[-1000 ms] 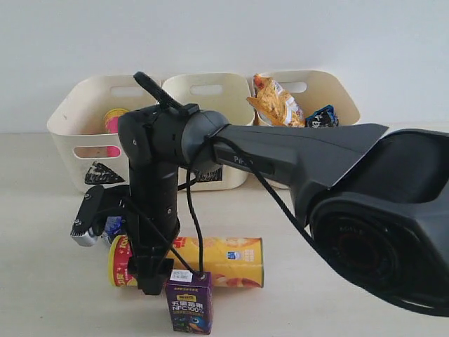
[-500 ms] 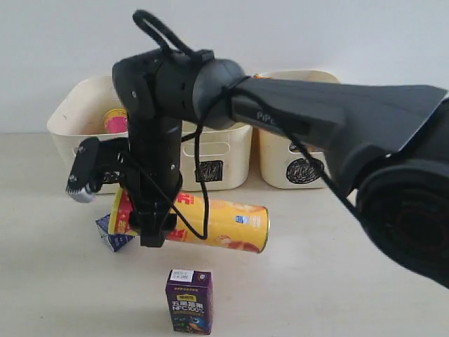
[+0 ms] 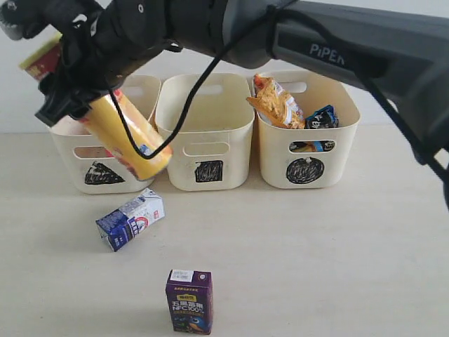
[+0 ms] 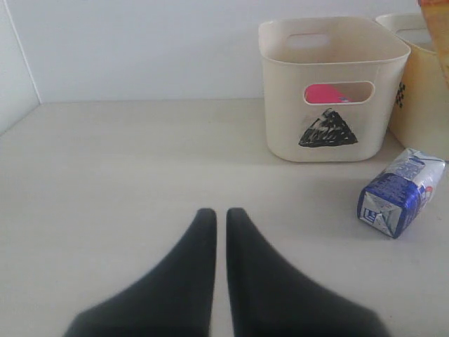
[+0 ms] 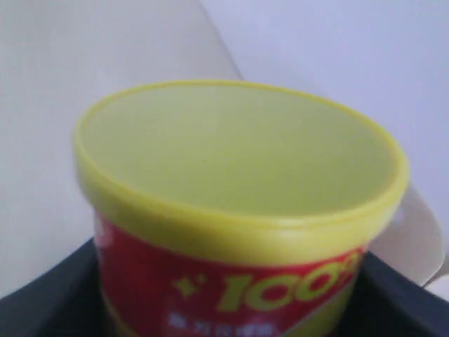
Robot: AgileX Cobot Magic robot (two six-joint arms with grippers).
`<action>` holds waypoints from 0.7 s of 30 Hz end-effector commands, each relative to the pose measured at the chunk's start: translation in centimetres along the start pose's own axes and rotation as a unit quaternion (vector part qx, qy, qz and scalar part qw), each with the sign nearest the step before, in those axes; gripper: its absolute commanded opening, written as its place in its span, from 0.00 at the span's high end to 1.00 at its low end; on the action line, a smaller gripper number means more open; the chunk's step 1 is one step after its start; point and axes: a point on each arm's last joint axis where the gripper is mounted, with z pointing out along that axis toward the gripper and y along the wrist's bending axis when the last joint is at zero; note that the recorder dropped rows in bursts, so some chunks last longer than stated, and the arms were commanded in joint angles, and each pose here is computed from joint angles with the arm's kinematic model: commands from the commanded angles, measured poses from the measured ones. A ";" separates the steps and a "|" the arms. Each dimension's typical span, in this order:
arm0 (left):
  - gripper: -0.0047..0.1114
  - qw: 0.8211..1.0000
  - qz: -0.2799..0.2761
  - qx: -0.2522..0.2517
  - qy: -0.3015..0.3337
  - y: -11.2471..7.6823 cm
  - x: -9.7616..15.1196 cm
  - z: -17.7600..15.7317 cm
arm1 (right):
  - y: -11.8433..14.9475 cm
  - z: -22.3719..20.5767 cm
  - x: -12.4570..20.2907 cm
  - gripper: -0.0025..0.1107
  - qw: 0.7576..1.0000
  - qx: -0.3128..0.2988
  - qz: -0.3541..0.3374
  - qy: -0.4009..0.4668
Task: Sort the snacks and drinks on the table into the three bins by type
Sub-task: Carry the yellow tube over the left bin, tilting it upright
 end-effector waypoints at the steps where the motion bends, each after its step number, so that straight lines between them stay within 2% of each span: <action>1: 0.92 1.000 0.003 -0.001 0.000 0.0 0.1 0.0 | -0.8 -0.8 -1.7 0.98 0.997 0.038 0.002 -0.074; 9: 0.92 1.000 0.003 -0.001 0.000 0.0 0.1 0.0 | -1.9 0.2 -2.8 0.98 0.971 0.127 -0.033 -0.201; 11: 0.92 1.000 0.003 -0.001 0.000 0.0 0.1 0.0 | -2.0 1.4 -2.5 0.98 0.955 0.162 -0.035 -0.248; 15: 0.92 1.000 0.003 -0.001 0.000 0.0 0.1 0.0 | -1.9 2.8 -1.6 0.98 0.939 0.188 -0.027 -0.288; 21: 0.92 1.000 0.003 -0.001 0.000 0.0 0.1 0.0 | -1.8 5.2 0.7 0.98 0.930 0.206 -0.016 -0.305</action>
